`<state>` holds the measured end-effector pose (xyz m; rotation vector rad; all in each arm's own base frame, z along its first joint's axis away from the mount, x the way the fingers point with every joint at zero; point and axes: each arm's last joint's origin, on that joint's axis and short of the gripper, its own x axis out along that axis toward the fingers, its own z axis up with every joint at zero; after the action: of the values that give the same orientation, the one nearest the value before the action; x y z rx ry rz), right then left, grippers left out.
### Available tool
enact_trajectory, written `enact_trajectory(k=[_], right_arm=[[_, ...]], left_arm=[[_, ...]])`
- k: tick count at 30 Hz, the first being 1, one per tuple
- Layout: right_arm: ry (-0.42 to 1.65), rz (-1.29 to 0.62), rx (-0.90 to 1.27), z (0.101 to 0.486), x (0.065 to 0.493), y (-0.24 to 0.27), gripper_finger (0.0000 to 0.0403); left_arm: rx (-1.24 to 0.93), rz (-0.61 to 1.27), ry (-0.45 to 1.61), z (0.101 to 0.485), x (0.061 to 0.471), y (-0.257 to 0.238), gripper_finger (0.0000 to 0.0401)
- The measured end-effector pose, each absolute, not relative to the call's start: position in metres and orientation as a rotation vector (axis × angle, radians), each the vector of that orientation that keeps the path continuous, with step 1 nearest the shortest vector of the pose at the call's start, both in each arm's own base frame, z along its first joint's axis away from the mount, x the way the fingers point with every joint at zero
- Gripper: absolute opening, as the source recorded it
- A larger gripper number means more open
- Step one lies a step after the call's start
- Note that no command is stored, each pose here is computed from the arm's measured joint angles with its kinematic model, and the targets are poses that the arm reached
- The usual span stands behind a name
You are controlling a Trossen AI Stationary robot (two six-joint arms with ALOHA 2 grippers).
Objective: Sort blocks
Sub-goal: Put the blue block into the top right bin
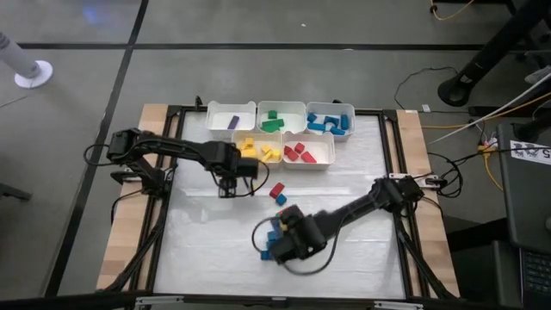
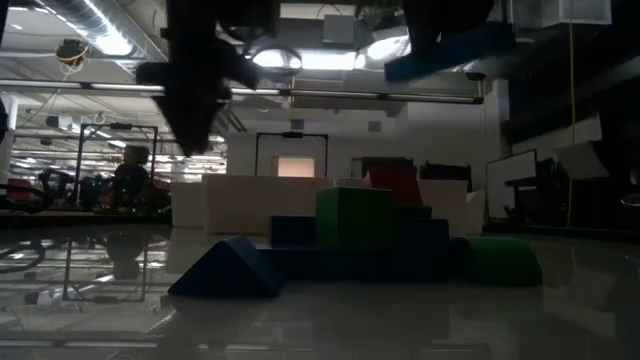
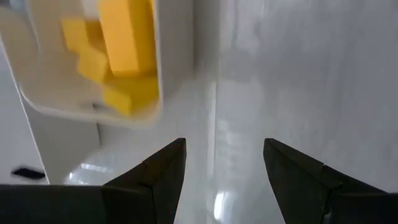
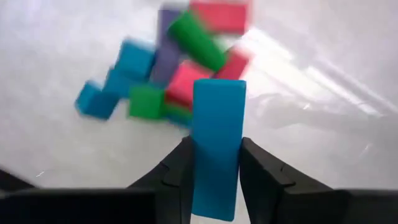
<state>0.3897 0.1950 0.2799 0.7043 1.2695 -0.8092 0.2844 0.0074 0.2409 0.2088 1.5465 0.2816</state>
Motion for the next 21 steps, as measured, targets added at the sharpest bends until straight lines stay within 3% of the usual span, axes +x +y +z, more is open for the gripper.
enact_trajectory(k=[9,21], right_arm=[[1.107,-0.698,0.480,0.339,0.392,0.115,0.0102],[1.072,-0.664,0.143,0.400,0.364,-0.020,0.0102]], left_arm=[[0.185,0.317,1.578,0.248,0.267,-0.015,0.0203],[-0.148,0.477,1.229,0.290,0.222,-0.028,0.0203]])
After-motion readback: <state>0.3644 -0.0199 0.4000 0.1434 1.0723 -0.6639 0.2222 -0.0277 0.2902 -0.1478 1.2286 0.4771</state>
